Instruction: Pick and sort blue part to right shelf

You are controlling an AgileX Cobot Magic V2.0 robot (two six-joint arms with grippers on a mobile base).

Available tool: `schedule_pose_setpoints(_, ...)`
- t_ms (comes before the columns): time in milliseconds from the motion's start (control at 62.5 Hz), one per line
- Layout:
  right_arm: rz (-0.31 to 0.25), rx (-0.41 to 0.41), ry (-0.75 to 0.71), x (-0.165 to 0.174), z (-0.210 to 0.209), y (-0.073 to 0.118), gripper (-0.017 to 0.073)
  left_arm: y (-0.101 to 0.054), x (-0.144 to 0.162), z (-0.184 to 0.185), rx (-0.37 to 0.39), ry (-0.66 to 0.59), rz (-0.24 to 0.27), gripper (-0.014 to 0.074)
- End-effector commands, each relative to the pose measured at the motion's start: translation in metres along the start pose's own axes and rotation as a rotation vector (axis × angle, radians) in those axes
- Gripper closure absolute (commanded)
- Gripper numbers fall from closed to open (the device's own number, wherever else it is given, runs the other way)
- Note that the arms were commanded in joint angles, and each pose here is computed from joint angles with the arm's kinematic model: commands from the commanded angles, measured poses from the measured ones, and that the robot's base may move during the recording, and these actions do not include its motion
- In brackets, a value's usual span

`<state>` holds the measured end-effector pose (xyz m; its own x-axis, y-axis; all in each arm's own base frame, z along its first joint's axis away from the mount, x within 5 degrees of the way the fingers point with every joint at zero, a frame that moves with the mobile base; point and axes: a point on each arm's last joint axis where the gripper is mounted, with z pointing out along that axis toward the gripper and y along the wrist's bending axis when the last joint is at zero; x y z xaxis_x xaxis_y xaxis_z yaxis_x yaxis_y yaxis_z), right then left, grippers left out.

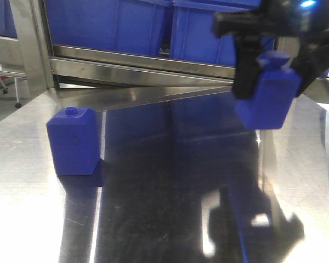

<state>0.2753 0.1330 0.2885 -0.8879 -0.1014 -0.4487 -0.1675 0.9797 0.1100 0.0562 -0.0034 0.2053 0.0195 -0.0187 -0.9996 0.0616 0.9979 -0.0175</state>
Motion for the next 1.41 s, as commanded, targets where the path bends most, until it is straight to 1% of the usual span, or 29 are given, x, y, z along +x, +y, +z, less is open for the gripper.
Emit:
schedule_pose_setpoints(0,-0.073,-0.044,-0.228,0.002,-0.038,-0.014,0.0131,0.0,0.0,-0.001,0.007,-0.077,-0.014,0.0458)
schedule_pose_setpoints(48,-0.089,-0.047,-0.28,0.009,-0.043,-0.023,0.0131,0.0,0.0,-0.001,0.007,-0.077,-0.014,0.0458)
schedule_pose_setpoints(96,-0.085,-0.045,-0.34,0.017,-0.048,-0.033,0.0131,0.0,0.0,-0.001,0.007,-0.077,-0.014,0.0458)
schedule_pose_setpoints(192,-0.077,-0.01,-0.439,0.033,-0.056,-0.054,0.0131,0.0,0.0,-0.001,0.007,-0.077,-0.014,0.0458)
schedule_pose_setpoints(272,-0.024,0.037,-0.528,0.047,-0.064,-0.074,0.0131,0.0,0.0,-0.001,0.007,-0.077,-0.014,0.0458)
schedule_pose_setpoints(368,0.024,0.082,-0.62,0.065,-0.073,-0.089,0.0131,0.0,0.0,-0.001,0.007,-0.077,-0.014,0.0458)
schedule_pose_setpoints(432,0.046,0.106,-0.685,0.075,-0.08,-0.096,0.0131,0.0,0.0,-0.001,0.007,-0.077,-0.014,0.0458)
schedule_pose_setpoints(544,0.056,0.122,-0.794,0.093,-0.09,-0.099,0.0131,0.0,0.0,-0.001,0.007,-0.077,-0.014,0.0458)
schedule_pose_setpoints(719,0.037,0.12,-0.955,0.129,-0.107,-0.095,0.0131,0.0,0.0,-0.001,0.007,-0.077,-0.014,0.0458)
schedule_pose_setpoints(799,0.023,0.122,-1.031,0.148,-0.115,-0.093,0.0131,0.0,0.0,-0.001,0.007,-0.077,-0.014,0.0458)
schedule_pose_setpoints(831,0.008,0.13,-1.058,0.155,-0.118,-0.092,0.0131,0.0,0.0,-0.001,0.007,-0.077,-0.014,0.0458)
schedule_pose_setpoints(943,-0.032,0.154,-1.141,0.173,-0.128,-0.09,0.0131,0.0,0.0,-0.001,0.007,-0.077,-0.014,0.0458)
schedule_pose_setpoints(991,-0.038,0.156,-1.177,0.18,-0.133,-0.089,0.0131,0.0,0.0,-0.001,0.007,-0.077,-0.014,0.0458)
schedule_pose_setpoints(1135,-0.044,0.155,-1.244,0.19,-0.142,-0.088,0.0131,0.0,0.0,-0.001,0.007,-0.077,-0.014,0.0458)
schedule_pose_setpoints(1391,-0.044,0.155,-1.25,0.191,-0.142,-0.088,0.0131,0.0,0.0,-0.001,0.007,-0.077,-0.014,0.0458)
